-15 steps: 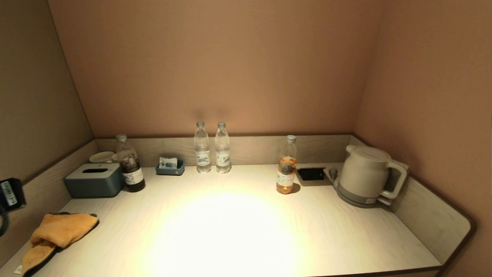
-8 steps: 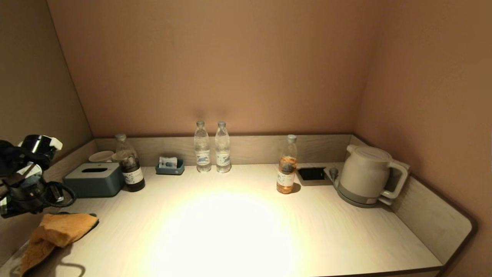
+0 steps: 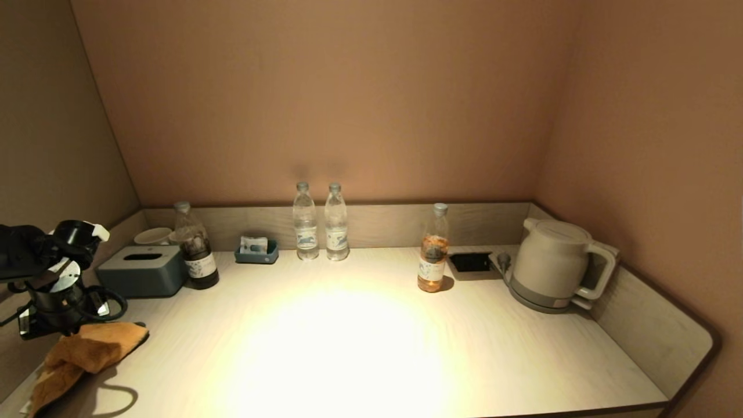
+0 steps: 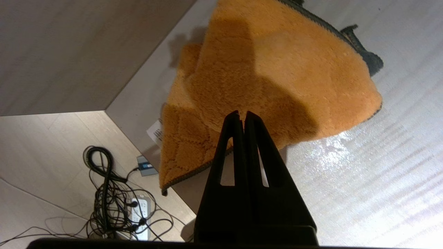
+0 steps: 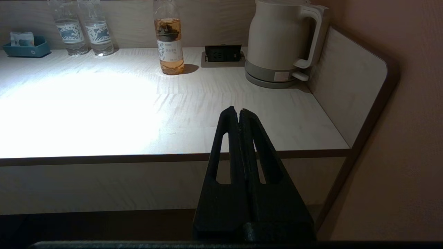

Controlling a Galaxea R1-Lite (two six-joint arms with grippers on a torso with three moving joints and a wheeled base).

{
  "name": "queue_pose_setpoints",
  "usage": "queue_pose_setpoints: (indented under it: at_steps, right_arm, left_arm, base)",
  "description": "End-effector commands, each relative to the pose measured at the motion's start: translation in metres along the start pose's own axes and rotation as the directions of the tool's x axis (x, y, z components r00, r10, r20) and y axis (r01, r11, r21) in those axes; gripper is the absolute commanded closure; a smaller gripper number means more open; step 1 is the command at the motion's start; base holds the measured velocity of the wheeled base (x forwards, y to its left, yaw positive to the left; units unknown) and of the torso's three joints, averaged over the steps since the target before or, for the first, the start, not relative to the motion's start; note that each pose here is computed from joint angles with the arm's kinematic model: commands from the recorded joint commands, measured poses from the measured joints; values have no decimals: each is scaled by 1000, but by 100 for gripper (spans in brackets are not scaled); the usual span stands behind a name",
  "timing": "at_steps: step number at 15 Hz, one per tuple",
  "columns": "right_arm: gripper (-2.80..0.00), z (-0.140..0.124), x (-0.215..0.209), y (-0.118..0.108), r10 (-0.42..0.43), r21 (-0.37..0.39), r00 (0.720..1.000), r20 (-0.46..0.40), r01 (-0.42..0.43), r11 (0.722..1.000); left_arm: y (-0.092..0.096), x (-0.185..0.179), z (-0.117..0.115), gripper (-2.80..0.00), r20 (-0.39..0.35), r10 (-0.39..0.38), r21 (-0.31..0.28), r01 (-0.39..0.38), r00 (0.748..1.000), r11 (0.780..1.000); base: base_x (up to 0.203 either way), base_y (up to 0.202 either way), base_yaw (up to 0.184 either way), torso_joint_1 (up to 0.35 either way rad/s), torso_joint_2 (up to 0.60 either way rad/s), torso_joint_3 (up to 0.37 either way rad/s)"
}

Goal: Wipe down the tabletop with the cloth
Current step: Pick up the tablecloth

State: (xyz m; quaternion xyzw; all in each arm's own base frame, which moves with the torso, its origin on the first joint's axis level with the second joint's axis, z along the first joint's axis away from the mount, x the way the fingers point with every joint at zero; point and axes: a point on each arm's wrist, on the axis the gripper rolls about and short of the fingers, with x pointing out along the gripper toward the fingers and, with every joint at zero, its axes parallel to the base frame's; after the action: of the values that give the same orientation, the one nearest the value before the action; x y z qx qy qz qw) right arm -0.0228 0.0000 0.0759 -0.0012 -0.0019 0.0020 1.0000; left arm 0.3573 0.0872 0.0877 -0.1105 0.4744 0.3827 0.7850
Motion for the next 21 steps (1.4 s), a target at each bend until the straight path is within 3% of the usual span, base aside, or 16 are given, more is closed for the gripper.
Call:
queue_pose_setpoints:
  at_steps: [1, 5, 6, 13, 16, 21]
  right_arm:
    - [0, 0, 0, 0, 1, -1, 1000, 1, -1, 1000]
    - [0, 0, 0, 0, 1, -1, 1000, 1, -1, 1000]
    - [0, 0, 0, 0, 1, -1, 1000, 1, -1, 1000]
    - [0, 0, 0, 0, 1, -1, 1000, 1, -1, 1000]
    - [0, 0, 0, 0, 1, -1, 1000, 1, -1, 1000]
    - [0, 0, 0, 0, 1, -1, 1000, 1, -1, 1000]
  left_arm:
    - [-2, 3, 0, 0, -5, 1, 0, -1, 1000, 1000]
    - [-4, 10, -2, 0, -17, 7, 0, -7, 1000, 1000]
    - [-4, 10, -2, -280, -17, 7, -4, -7, 1000, 1000]
    - [-3, 25, -5, -280, -53, 22, -6, -23, 998, 1000]
    - [1, 28, 0, -280, -53, -3, -40, 0, 999, 999]
    - [20, 33, 9, -280, -110, -129, -116, 116, 985, 986]
  base:
    - [0, 0, 0, 0, 0, 0]
    - [0, 0, 0, 0, 0, 0]
    - [0, 0, 0, 0, 0, 0]
    - [0, 0, 0, 0, 0, 0]
    - [0, 0, 0, 0, 0, 0]
    - [0, 0, 0, 0, 0, 0]
